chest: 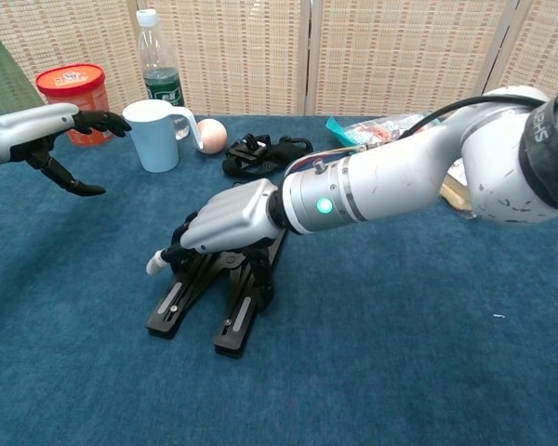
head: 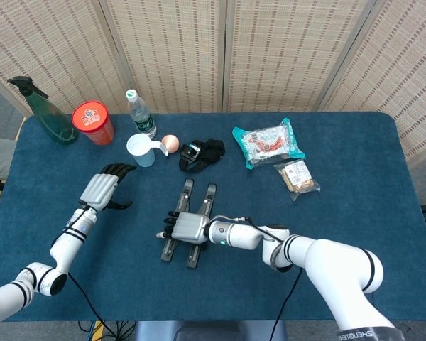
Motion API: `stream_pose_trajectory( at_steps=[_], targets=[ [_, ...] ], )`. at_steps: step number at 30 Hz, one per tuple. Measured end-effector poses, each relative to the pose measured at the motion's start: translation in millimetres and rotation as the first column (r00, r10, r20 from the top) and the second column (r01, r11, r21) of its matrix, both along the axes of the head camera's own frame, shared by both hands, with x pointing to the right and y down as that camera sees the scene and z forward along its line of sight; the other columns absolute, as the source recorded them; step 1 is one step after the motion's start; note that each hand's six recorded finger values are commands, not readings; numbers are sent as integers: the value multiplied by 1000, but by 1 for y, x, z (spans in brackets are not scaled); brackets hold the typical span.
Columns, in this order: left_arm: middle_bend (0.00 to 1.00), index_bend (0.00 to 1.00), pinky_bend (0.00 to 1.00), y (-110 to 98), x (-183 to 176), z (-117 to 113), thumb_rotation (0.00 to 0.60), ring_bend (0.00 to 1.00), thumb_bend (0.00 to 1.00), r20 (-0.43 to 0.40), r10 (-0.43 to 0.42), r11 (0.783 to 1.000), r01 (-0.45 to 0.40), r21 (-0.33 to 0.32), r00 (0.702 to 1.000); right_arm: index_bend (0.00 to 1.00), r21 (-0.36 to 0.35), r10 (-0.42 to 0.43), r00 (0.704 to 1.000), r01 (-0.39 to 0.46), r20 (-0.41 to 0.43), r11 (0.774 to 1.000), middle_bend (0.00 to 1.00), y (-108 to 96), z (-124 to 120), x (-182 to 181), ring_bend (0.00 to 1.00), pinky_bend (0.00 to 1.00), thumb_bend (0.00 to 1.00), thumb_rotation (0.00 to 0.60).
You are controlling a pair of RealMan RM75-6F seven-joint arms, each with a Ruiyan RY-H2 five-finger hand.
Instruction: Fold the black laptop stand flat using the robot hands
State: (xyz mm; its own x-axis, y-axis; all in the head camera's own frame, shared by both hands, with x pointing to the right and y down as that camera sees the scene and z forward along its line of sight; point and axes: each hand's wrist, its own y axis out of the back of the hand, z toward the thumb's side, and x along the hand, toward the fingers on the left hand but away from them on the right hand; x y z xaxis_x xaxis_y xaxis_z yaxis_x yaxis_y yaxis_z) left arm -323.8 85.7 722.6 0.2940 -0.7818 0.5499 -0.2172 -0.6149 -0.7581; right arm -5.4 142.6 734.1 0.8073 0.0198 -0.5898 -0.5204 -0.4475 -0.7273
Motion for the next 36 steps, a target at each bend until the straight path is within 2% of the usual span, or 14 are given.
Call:
stream_pose_trajectory(
  at_steps=[9, 14, 16, 17, 19, 20, 22, 27, 30, 33, 36],
  targets=[
    [123, 116, 62, 1, 2, 0, 600, 77, 182, -5, 6, 1000, -6, -1, 1000, 323, 9, 19, 998, -19, 53, 1000, 486, -4, -2, 2, 135, 0, 136, 600],
    [123, 116, 64, 1, 4, 0, 600, 77, 182, -5, 9, 1000, -9, -3, 1000, 373, 12, 34, 995, -35, 92, 999, 523, -7, -6, 4, 184, 0, 145, 600],
    [123, 115, 63, 1, 5, 0, 600, 77, 182, -6, 10, 1000, -10, -2, 1000, 342, 9, 36, 995, -37, 92, 999, 438, -8, -6, 5, 158, 0, 144, 600],
    [123, 116, 63, 1, 5, 0, 600, 77, 182, -7, 11, 1000, -11, -1, 1000, 294, 6, 36, 995, -37, 90, 999, 369, -8, -6, 6, 125, 0, 144, 600],
    [123, 116, 63, 1, 5, -1, 600, 77, 182, -7, 11, 1000, -11, 1, 1000, 106, -3, 38, 996, -38, 85, 999, 180, -7, -7, 7, 29, 0, 142, 600],
    [123, 116, 63, 1, 6, -1, 600, 76, 182, -8, 11, 1000, -11, 2, 1000, 46, -8, 40, 996, -39, 84, 999, 111, -6, -8, 8, 7, 0, 142, 600],
    [123, 116, 63, 0, 6, -2, 600, 76, 182, -9, 11, 1000, -11, 4, 1000, 0, -15, 47, 995, -45, 85, 999, 21, -7, -12, 9, 0, 0, 140, 600],
    [123, 116, 62, 0, 8, -6, 600, 76, 182, -8, 18, 1000, -18, 15, 1000, 0, -24, 88, 991, -86, 105, 996, 0, -10, -26, 17, 0, 0, 139, 600],
    [123, 116, 63, 0, 7, -10, 600, 77, 183, 0, 22, 999, -22, 26, 1000, 0, -19, 141, 983, -140, 120, 990, 0, -16, -37, 31, 0, 0, 139, 600],
    [123, 116, 64, 1, 2, -14, 600, 78, 182, 20, 27, 999, -28, 39, 999, 0, -3, 216, 968, -217, 127, 976, 0, -24, -47, 53, 0, 0, 140, 600],
    [123, 116, 63, 3, -5, -20, 600, 78, 183, 49, 31, 997, -34, 65, 998, 0, 33, 299, 946, -305, 125, 952, 0, -32, -57, 82, 0, 0, 139, 600]
  ],
)
